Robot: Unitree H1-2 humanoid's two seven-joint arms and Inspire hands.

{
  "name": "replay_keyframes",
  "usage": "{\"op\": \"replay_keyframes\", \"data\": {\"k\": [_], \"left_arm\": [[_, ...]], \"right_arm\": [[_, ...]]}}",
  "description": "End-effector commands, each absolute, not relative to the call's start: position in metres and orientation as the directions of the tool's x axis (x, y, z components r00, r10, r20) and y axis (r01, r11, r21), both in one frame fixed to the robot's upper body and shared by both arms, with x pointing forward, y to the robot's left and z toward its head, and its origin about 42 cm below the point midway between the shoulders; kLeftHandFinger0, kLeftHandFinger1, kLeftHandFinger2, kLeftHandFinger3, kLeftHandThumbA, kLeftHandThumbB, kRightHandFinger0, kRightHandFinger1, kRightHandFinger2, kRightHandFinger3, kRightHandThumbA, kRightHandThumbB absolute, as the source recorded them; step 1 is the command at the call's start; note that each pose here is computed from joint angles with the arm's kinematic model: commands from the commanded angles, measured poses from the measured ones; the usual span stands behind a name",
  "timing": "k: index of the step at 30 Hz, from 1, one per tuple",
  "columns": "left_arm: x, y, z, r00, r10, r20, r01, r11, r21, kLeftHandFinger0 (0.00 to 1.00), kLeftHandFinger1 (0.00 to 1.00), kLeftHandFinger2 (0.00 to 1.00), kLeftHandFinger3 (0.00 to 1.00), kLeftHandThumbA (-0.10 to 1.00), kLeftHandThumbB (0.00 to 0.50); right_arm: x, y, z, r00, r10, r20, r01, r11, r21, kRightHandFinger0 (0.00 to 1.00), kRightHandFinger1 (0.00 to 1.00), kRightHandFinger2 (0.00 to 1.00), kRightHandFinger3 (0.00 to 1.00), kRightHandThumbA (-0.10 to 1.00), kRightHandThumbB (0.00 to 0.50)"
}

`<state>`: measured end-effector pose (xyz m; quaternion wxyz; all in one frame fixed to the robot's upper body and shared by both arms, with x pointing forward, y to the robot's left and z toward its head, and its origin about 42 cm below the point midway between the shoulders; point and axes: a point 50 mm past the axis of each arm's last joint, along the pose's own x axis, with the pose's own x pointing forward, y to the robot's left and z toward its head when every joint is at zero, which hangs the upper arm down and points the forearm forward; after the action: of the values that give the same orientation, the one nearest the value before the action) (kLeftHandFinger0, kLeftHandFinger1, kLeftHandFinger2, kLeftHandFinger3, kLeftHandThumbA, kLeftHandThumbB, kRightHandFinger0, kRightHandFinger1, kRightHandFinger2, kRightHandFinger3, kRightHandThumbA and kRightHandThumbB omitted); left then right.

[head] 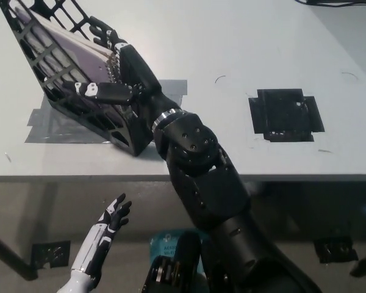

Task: A shelf with a book inside it is placed on the center of the desk infront of the robot. The robot uses its right hand to grab the book, take it out and hand it to a person.

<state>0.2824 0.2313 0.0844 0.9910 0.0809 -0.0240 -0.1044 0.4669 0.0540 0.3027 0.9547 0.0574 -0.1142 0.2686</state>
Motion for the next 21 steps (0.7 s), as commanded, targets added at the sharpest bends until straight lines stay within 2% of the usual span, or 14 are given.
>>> {"op": "replay_keyframes", "data": {"k": [1,4,6,8,11,17,21], "left_arm": [[0.287,0.230,0.097,0.968,-0.243,0.068,0.228,0.958,0.171,1.00,1.00,1.00,1.00,0.96,0.259],[0.287,0.231,0.097,0.967,-0.244,0.076,0.227,0.958,0.175,1.00,1.00,1.00,1.00,0.97,0.255],[0.287,0.231,0.096,0.966,-0.245,0.078,0.227,0.957,0.182,1.00,1.00,1.00,1.00,0.98,0.257],[0.288,0.231,0.096,0.966,-0.245,0.082,0.226,0.956,0.186,1.00,1.00,1.00,1.00,0.98,0.252],[0.288,0.231,0.097,0.966,-0.243,0.084,0.224,0.956,0.191,1.00,1.00,1.00,1.00,0.99,0.244],[0.288,0.231,0.097,0.966,-0.245,0.081,0.225,0.954,0.197,1.00,1.00,1.00,1.00,1.00,0.267],[0.288,0.231,0.098,0.967,-0.241,0.081,0.222,0.956,0.190,1.00,1.00,1.00,1.00,1.00,0.271]], "right_arm": [[0.462,0.074,0.334,0.784,0.521,0.338,-0.570,0.819,0.062,1.00,1.00,1.00,1.00,0.87,0.212],[0.464,0.075,0.330,0.786,0.527,0.323,-0.567,0.822,0.040,1.00,1.00,1.00,1.00,0.89,0.232],[0.465,0.076,0.327,0.789,0.528,0.312,-0.562,0.827,0.022,1.00,1.00,1.00,1.00,0.90,0.224],[0.465,0.078,0.324,0.790,0.536,0.299,-0.568,0.822,0.028,1.00,1.00,1.00,1.00,0.90,0.251],[0.465,0.081,0.321,0.788,0.542,0.291,-0.578,0.815,0.046,1.00,1.00,1.00,1.00,0.88,0.254],[0.467,0.080,0.314,0.790,0.547,0.278,-0.573,0.819,0.017,1.00,1.00,1.00,1.00,0.92,0.259],[0.469,0.075,0.314,0.791,0.547,0.274,-0.567,0.823,-0.006,1.00,1.00,1.00,1.00,0.91,0.236]]}}
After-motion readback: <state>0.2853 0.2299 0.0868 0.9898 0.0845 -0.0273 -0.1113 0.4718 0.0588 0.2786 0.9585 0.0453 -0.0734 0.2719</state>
